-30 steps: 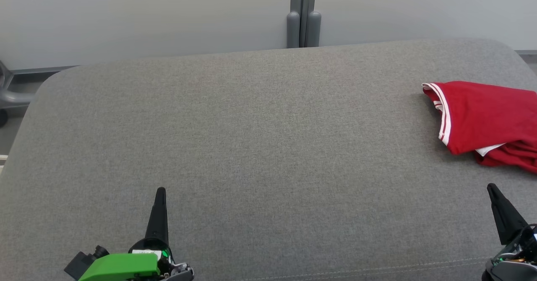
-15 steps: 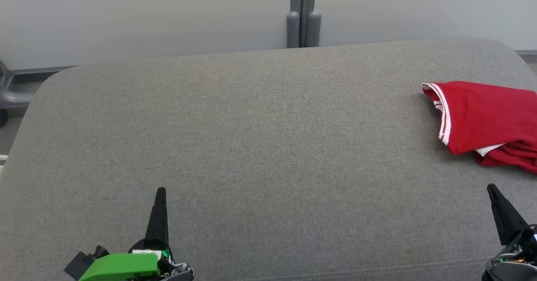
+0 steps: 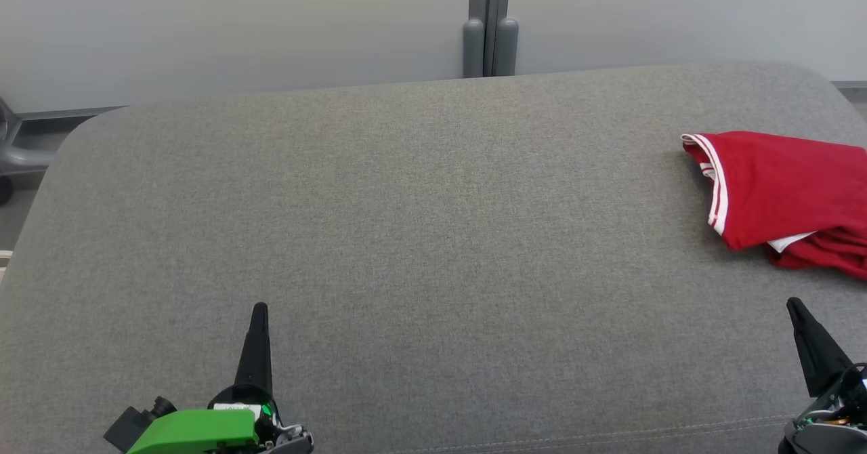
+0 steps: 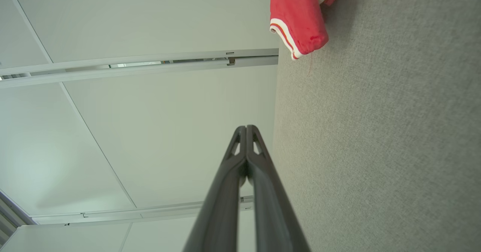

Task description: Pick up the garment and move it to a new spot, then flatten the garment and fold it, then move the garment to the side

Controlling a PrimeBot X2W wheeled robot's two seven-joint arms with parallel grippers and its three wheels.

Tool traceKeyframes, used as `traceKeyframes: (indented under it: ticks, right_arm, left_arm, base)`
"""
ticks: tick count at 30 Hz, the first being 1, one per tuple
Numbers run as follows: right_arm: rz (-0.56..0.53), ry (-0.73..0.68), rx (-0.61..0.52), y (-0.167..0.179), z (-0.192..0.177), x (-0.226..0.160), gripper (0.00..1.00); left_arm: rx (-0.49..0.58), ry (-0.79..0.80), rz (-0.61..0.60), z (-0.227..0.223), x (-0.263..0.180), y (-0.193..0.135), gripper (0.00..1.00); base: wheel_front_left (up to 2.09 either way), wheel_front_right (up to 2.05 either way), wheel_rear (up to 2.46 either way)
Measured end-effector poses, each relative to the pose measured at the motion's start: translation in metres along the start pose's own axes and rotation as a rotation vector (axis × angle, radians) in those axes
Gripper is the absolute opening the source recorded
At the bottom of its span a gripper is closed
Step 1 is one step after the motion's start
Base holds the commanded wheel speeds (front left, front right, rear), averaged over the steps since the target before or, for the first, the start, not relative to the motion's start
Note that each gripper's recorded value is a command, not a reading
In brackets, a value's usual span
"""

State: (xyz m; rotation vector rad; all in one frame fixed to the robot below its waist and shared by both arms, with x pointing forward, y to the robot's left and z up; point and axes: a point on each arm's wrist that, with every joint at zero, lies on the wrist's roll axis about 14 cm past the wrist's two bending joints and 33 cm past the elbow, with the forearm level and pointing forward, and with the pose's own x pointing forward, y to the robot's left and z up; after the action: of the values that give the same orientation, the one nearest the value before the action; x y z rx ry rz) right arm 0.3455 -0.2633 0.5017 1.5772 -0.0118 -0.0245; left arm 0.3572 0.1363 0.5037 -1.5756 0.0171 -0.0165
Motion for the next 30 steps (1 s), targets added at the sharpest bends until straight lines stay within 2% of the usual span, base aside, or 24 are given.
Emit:
traceKeyframes:
  ticks: [30]
  right_arm:
    - [0.000,0.000,-0.002,0.0001,0.0005,0.0000,0.00]
  left_arm:
    - [0.000,0.000,0.000,0.0000,0.0000,0.0000,0.00]
  base:
    - [0.00,0.00,0.00]
